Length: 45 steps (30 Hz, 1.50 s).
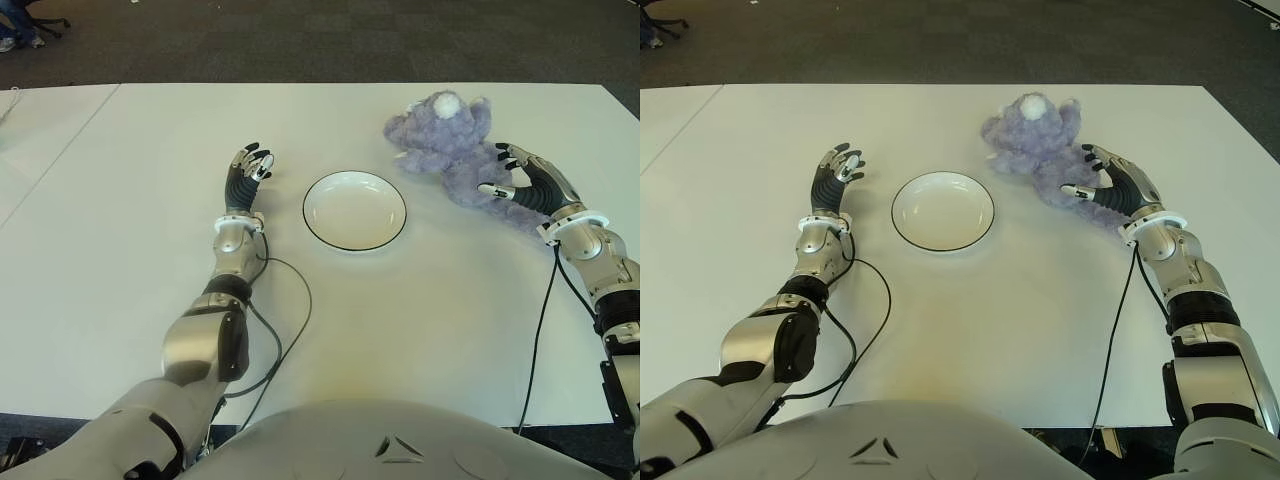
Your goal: Put the doll into the plate.
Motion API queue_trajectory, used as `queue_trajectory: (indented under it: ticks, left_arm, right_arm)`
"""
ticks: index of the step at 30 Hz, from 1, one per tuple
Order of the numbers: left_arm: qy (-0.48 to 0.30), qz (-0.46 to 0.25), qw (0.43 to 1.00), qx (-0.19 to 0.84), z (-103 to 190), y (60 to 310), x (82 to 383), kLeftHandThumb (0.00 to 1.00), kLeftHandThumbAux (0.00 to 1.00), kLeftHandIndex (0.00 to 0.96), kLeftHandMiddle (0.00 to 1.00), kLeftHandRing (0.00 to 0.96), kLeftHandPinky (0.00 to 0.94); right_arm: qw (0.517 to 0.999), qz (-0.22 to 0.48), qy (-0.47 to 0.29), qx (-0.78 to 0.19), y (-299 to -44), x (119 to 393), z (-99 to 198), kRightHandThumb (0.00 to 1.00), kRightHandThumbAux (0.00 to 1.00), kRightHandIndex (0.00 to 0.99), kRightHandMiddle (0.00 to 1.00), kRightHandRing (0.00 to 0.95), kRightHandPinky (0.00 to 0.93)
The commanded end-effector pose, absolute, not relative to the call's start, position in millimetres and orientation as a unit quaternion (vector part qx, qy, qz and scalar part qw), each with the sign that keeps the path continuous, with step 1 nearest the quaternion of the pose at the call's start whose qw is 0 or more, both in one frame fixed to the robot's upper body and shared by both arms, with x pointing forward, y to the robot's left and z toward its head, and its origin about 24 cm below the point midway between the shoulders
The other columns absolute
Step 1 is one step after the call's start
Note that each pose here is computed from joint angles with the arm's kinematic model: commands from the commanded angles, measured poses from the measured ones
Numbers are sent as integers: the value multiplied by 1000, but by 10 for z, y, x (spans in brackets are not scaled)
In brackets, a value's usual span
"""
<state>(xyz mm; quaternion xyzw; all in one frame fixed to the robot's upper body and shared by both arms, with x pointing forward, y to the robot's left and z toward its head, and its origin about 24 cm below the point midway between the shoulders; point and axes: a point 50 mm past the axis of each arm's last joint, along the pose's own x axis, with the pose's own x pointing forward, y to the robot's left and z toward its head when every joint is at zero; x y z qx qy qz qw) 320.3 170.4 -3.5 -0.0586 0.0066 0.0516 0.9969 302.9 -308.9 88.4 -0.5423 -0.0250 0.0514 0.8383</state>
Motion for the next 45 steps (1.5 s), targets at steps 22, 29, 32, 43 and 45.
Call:
queue_trajectory:
  ticks: [22,29,32,43,45]
  left_arm:
    - [235,88,962,-105,-1015,1584,2302,0,548,195,278,300,306]
    - [233,89,962,-108,-1012,1586,2303,0,535,200,280,299,295]
    - [234,90,962,-106,-1011,1583,2305,0,536,194,277,298,305]
    - [238,90,962,-103,-1017,1600,2305,0,544,180,273,296,295]
    - [238,90,962,-103,-1016,1601,2304,0,545,178,272,294,281]
  right_arm:
    - [818,99,72,-563,-3031,2875,441,125,307,0,0,0,0]
    - [814,90,74,-569,-3031,2879,420,163,323,0,0,0,0]
    - [812,85,75,-573,-3037,2881,410,189,334,0,0,0,0]
    - [799,79,97,-589,-3063,2855,305,233,356,0,0,0,0]
    - [796,81,101,-591,-3065,2850,291,228,347,0,0,0,0]
